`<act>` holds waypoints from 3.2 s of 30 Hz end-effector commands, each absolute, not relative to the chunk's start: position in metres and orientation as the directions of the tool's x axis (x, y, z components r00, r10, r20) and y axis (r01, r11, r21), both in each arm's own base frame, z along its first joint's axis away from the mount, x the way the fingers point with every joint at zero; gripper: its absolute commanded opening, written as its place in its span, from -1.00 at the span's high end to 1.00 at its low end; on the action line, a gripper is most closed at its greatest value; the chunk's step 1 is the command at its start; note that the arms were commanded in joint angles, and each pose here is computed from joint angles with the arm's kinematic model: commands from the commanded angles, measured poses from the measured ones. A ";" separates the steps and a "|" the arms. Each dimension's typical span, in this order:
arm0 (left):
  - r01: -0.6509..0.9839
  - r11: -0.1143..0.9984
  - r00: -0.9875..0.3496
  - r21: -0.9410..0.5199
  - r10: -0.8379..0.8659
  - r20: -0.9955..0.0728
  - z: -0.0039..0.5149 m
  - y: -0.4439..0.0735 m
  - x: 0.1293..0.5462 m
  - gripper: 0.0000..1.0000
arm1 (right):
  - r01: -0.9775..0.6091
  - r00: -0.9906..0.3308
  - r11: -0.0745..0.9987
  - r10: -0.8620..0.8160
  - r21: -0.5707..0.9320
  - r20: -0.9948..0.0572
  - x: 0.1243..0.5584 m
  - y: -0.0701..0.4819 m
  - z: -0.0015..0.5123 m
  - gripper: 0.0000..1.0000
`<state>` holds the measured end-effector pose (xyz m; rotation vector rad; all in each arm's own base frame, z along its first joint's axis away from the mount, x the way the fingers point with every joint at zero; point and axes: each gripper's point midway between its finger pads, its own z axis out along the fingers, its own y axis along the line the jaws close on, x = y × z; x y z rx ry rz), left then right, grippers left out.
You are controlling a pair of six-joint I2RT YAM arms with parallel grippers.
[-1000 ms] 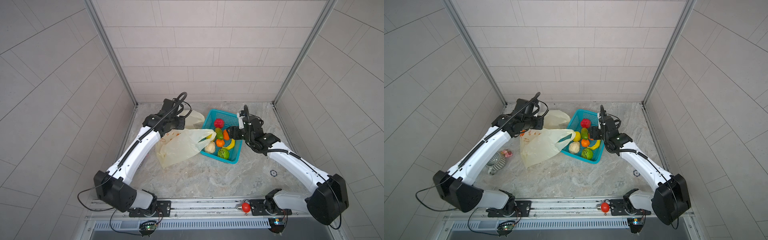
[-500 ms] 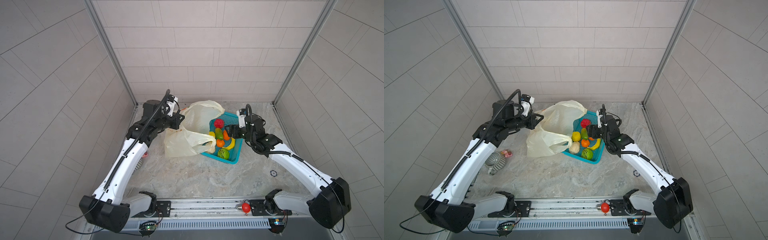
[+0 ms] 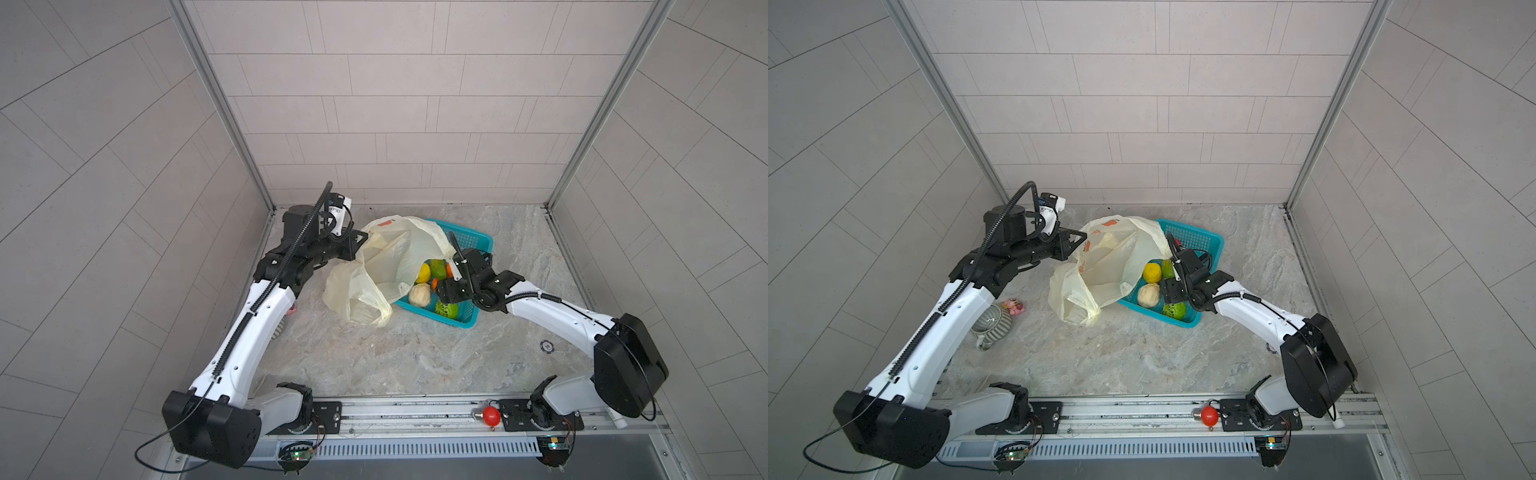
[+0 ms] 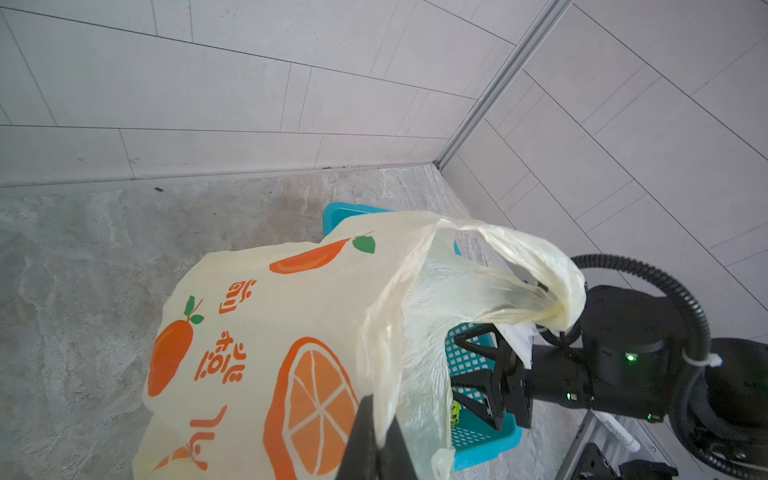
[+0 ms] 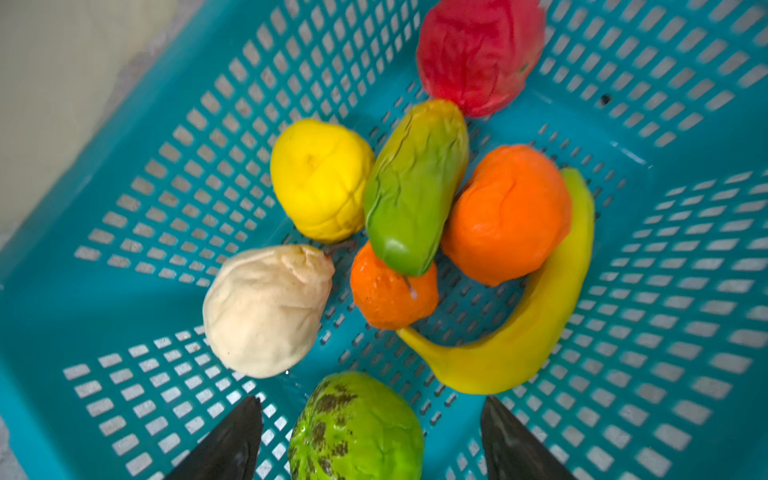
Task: Place the fruits into the plastic bag
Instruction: 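Lower the right gripper into the basket and grasp the green guava, then carry the green guava into the held-open bag and release it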
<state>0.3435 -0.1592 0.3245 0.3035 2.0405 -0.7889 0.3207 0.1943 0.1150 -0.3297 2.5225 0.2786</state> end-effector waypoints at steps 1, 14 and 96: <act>0.486 0.768 -0.526 -0.417 -0.125 -0.841 0.337 -0.156 0.348 1.00 | -0.320 -0.836 0.944 -0.244 0.075 -0.492 0.307 0.188 0.102 -0.65; 0.442 0.795 -0.536 -0.417 -0.139 -0.833 0.326 -0.150 0.352 1.00 | -0.363 -0.895 0.930 -0.331 0.059 -0.298 0.293 0.199 0.060 -0.68; 0.278 0.668 -0.680 -0.690 -0.371 -0.633 0.275 -0.164 0.371 1.00 | -0.520 -0.572 0.822 -0.132 0.233 -0.810 0.389 0.341 0.229 -0.66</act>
